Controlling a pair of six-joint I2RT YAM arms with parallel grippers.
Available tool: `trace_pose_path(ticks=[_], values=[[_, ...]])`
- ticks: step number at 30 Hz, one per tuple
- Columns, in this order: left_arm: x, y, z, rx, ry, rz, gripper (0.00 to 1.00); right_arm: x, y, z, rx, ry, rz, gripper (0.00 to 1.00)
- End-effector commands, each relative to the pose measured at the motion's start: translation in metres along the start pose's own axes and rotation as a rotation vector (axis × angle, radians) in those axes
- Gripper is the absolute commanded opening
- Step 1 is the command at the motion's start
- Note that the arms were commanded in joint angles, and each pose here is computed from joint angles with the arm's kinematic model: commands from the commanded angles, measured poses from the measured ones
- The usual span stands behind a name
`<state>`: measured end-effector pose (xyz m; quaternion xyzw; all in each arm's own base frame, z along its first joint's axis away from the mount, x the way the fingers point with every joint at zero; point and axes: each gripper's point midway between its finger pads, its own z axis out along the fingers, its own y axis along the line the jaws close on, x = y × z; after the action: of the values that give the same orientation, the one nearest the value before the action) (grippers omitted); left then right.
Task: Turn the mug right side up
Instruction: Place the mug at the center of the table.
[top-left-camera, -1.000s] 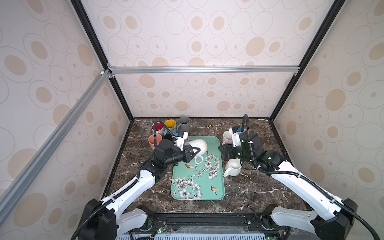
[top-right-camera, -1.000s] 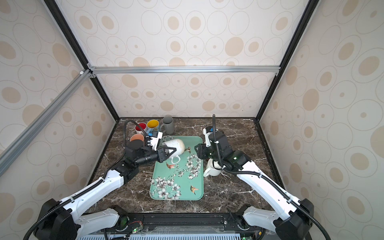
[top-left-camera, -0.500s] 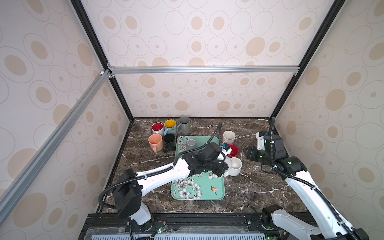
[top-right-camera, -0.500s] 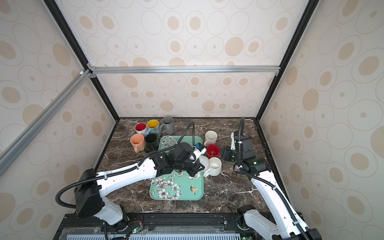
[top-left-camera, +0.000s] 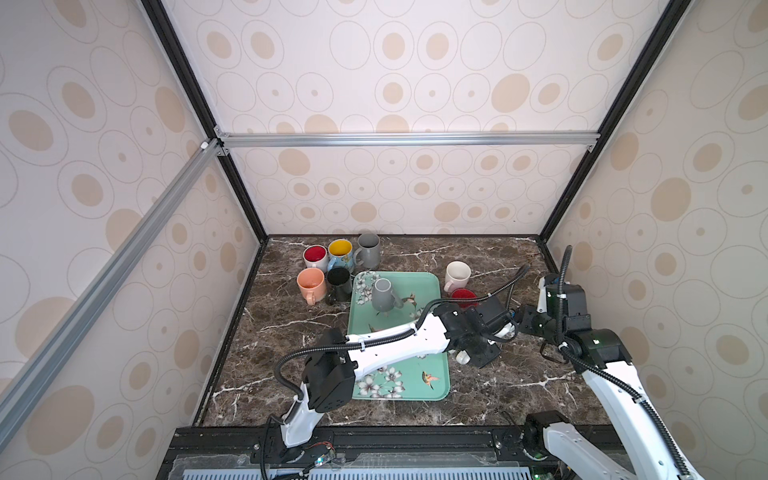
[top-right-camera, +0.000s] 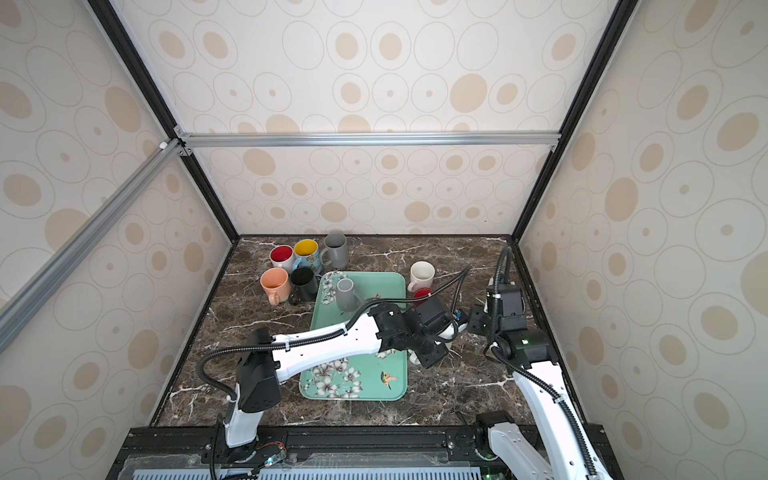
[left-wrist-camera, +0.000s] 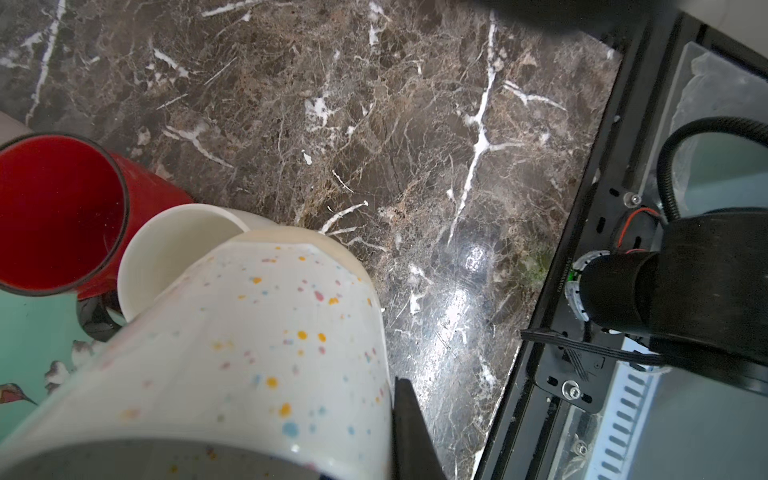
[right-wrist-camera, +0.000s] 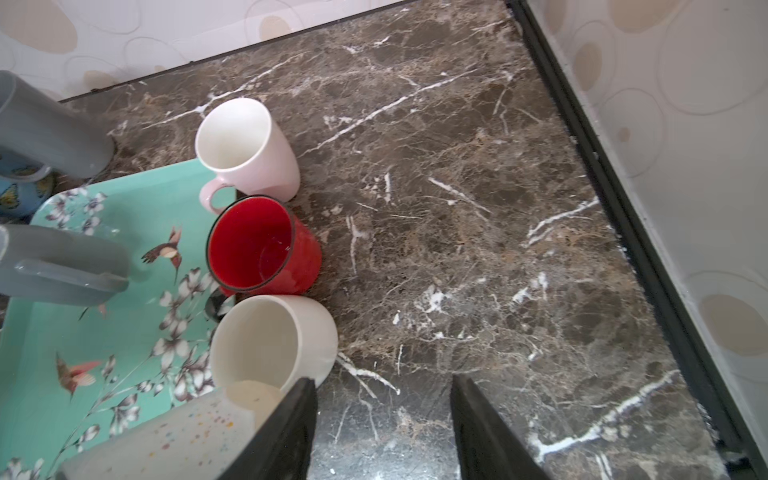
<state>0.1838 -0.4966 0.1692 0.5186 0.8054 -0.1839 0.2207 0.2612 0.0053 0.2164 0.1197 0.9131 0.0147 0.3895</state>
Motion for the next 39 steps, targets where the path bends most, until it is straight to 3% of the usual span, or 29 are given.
trace_pose_path(ticks=[1,6,16,23,39], values=[[-0.009,-0.019,0.013,0.02,-0.004,0.118,0.0,0.011,0.004,-0.001,-0.026,0.027,-0.049,0.58],[-0.011,-0.017,0.018,0.002,-0.008,0.117,0.0,0.013,-0.02,-0.001,0.102,0.045,-0.1,0.6],[-0.018,-0.014,0.008,-0.017,-0.026,0.119,0.0,0.01,0.008,-0.006,-0.072,-0.006,-0.052,0.6],[-0.023,-0.015,-0.009,-0.011,-0.058,0.113,0.0,0.009,-0.002,-0.007,-0.017,-0.004,-0.08,0.6],[-0.01,-0.02,-0.067,0.038,-0.284,0.072,0.0,0.003,0.004,-0.008,-0.036,0.011,-0.098,0.59]])
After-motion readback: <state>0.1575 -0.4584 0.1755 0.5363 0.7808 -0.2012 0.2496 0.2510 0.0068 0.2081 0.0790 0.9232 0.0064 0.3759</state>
